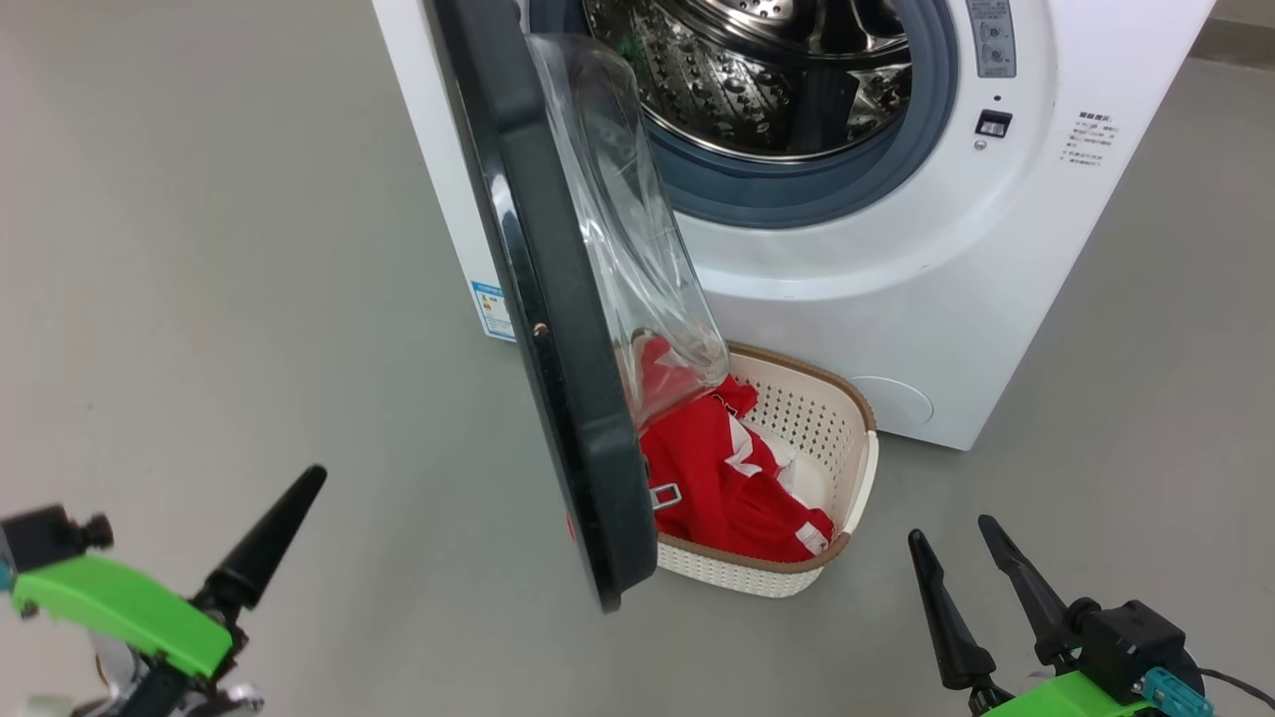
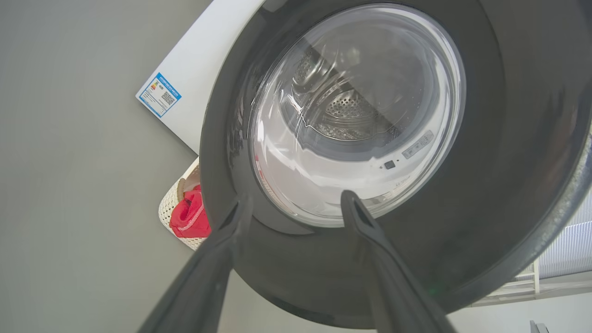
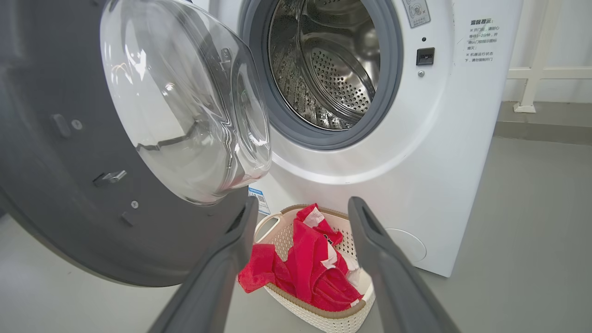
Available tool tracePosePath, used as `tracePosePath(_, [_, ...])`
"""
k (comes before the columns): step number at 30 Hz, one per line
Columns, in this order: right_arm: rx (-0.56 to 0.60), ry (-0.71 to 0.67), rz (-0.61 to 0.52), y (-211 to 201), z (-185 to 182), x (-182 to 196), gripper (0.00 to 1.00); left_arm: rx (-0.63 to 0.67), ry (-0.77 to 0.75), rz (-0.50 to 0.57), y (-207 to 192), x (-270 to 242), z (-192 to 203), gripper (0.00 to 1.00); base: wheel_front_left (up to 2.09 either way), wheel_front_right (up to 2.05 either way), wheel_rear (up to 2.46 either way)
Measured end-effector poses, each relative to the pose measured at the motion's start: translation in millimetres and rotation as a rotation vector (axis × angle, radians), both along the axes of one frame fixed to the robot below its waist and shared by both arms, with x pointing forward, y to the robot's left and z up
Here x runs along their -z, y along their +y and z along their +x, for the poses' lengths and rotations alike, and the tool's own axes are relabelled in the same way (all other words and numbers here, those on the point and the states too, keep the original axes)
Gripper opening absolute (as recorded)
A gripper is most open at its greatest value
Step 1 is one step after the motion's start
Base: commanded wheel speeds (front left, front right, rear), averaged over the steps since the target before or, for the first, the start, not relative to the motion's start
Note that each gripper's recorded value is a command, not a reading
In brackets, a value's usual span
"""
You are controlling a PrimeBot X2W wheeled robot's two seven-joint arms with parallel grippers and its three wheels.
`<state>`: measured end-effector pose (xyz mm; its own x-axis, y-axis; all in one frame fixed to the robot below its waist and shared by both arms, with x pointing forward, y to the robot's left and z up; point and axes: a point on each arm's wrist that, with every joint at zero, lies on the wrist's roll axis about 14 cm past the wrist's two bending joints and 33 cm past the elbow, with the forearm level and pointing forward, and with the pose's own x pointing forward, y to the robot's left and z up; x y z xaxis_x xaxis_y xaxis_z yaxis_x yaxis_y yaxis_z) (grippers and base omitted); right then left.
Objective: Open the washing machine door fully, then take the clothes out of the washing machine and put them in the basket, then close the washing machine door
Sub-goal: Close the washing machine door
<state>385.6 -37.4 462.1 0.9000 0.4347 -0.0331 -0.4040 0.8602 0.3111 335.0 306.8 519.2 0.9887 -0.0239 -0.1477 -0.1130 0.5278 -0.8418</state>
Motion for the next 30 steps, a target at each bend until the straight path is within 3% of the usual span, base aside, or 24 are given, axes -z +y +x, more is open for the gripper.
tracePosePath(9, [-0.005,-0.005,-0.002,1.3,-2.6,-2.0,1.0,-0.141,0.07,0.0,10.3,43.7,-28.2,1.0,0.0,0.0,0.0])
tracePosePath(21, [-0.013,0.006,-0.003,3.9,-2.4,1.9,1.0,-0.182,0.105,0.001,-5.0,69.6,-40.3,1.0,0.0,0.0,0.0])
tracePosePath(30, [-0.016,0.005,-0.004,4.7,-2.9,1.2,1.0,-0.194,0.112,0.086,-12.0,81.0,-47.3,1.0,0.0,0.0,0.0])
